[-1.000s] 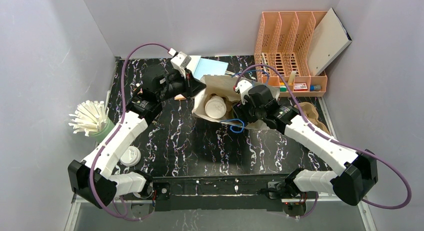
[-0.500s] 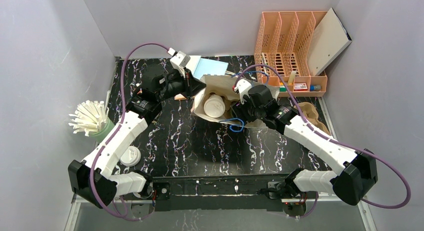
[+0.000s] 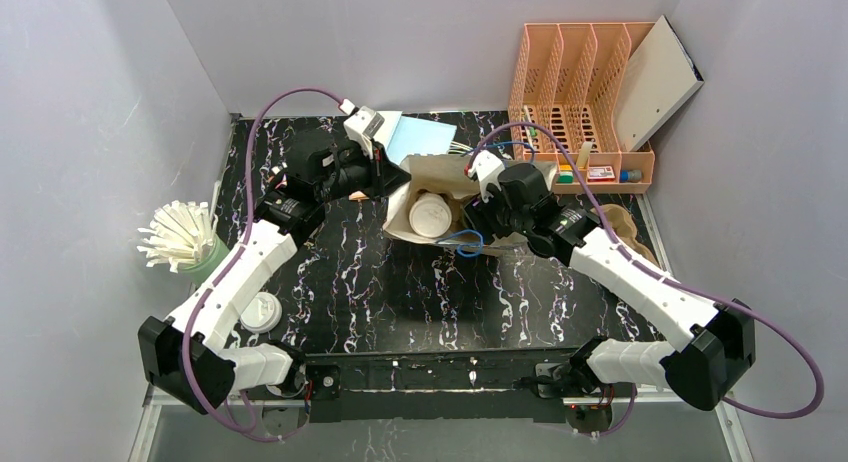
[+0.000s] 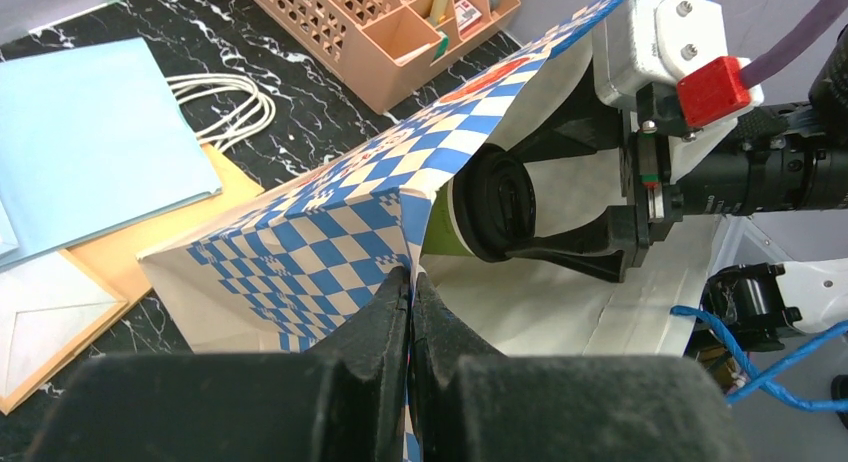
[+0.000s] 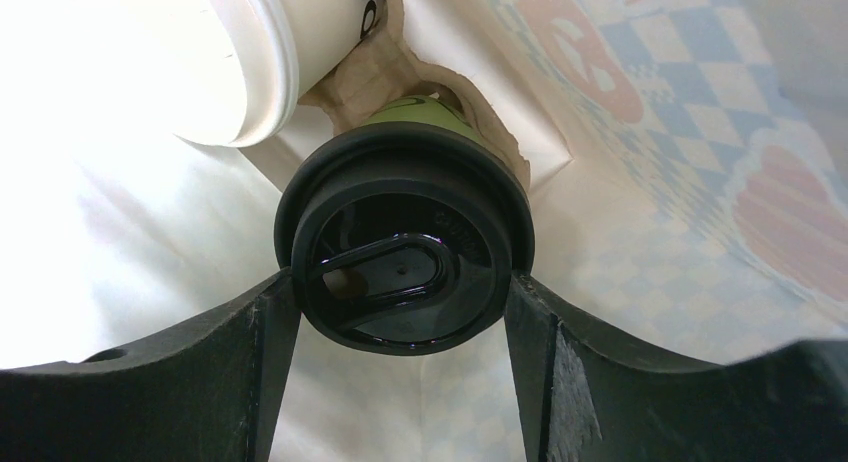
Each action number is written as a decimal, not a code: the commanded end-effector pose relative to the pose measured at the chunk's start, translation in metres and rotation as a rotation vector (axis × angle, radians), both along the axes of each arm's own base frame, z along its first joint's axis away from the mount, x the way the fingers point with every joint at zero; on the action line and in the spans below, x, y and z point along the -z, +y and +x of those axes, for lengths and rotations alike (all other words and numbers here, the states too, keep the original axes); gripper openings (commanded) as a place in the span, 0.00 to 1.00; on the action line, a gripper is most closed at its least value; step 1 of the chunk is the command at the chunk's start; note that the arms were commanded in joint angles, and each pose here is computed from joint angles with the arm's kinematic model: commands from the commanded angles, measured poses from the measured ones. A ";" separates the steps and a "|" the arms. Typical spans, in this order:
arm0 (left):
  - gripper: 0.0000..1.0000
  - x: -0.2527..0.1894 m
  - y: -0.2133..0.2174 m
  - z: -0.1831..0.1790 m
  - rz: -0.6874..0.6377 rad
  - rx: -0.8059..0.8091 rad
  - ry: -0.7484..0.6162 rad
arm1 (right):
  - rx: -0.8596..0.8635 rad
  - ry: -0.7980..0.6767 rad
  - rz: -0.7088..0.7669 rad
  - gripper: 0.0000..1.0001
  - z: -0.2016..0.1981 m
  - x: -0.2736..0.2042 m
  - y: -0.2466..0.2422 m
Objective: Pack the takeout coffee
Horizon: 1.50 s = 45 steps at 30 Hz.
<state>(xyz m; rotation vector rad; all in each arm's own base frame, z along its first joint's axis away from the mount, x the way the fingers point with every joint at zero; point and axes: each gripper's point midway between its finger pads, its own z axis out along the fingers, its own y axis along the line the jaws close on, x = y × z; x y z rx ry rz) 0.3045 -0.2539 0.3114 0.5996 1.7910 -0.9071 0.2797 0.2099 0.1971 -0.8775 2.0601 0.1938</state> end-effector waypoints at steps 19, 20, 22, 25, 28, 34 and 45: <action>0.00 -0.002 0.000 -0.003 -0.055 0.043 0.088 | 0.031 -0.063 -0.035 0.31 0.026 -0.002 0.004; 0.00 -0.002 0.000 -0.003 -0.056 0.045 0.088 | 0.024 -0.053 -0.037 0.31 0.025 0.000 0.005; 0.00 -0.003 0.000 -0.003 -0.057 0.045 0.087 | 0.021 -0.032 -0.039 0.31 0.023 0.006 0.006; 0.00 -0.003 0.001 -0.002 -0.057 0.044 0.086 | 0.001 0.012 -0.036 0.31 0.017 0.013 0.010; 0.00 -0.001 0.002 0.000 -0.052 0.039 0.088 | -0.014 0.061 -0.044 0.31 0.010 0.022 0.011; 0.00 0.000 0.004 0.004 -0.067 0.003 0.090 | -0.042 0.184 -0.070 0.32 -0.003 0.034 0.015; 0.00 0.013 0.007 0.010 -0.015 -0.012 0.093 | -0.061 0.335 -0.102 0.30 -0.022 0.037 0.019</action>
